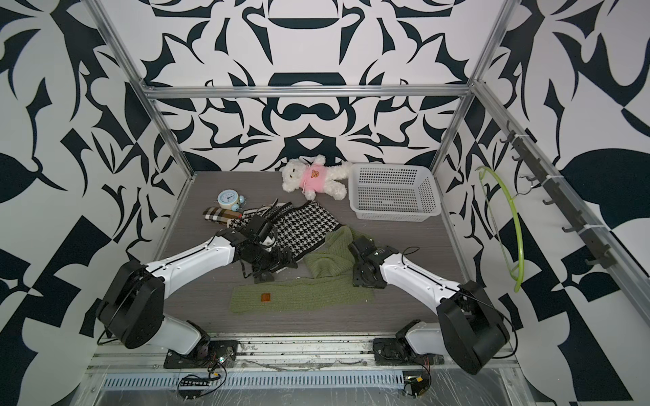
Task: Roll up the scarf and place it into the basket
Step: Fold the scarf at the center of the board.
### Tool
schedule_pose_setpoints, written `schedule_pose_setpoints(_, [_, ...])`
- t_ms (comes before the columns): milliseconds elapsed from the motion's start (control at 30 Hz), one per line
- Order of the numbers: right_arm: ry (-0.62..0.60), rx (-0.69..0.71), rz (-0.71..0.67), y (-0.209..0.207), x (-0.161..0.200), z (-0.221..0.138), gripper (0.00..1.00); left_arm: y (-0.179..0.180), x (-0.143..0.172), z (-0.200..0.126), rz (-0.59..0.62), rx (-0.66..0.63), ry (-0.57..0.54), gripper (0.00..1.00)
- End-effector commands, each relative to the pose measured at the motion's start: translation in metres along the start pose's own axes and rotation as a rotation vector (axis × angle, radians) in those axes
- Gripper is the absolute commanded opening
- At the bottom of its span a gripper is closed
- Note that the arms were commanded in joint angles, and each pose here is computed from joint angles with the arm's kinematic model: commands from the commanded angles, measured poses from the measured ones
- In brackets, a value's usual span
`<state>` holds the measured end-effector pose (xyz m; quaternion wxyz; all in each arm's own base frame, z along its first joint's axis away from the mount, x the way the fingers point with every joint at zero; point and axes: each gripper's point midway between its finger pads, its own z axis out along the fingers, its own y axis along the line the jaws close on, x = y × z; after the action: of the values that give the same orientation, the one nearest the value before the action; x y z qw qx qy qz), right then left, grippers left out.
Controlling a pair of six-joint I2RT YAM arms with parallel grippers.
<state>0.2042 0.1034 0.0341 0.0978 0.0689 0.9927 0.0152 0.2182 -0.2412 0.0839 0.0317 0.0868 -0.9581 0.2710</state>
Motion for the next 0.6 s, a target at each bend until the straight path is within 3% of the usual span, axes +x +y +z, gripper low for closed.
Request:
schedule_pose_setpoints(0, [0.040,0.052,0.091,-0.018,0.015,0.004,0.60,0.003,0.005,-0.007,0.016,-0.022,0.024,1.00])
schedule_pose_setpoints(167, [0.071,0.047,0.146,-0.022,0.028,0.010,0.53,0.000,-0.001,-0.013,0.025,-0.019,0.013,1.00])
schedule_pose_setpoints(233, [0.069,0.023,0.151,-0.019,0.029,0.009,0.24,-0.001,-0.003,-0.015,0.028,-0.019,0.012,1.00])
schedule_pose_setpoints(300, [0.072,0.041,0.149,-0.023,0.030,0.006,0.01,-0.001,-0.005,-0.017,0.033,-0.019,0.010,1.00])
schedule_pose_setpoints(367, [0.032,0.106,0.180,-0.037,0.027,-0.004,0.00,-0.002,-0.007,-0.020,0.034,-0.013,0.003,1.00])
schedule_pose_setpoints(467, [-0.131,0.222,0.234,-0.067,0.007,-0.048,0.00,-0.008,-0.010,-0.028,0.044,0.014,-0.016,0.99])
schedule_pose_setpoints(567, [-0.208,0.165,0.178,-0.057,-0.011,-0.087,0.00,-0.014,-0.016,-0.042,0.041,0.063,-0.048,0.99])
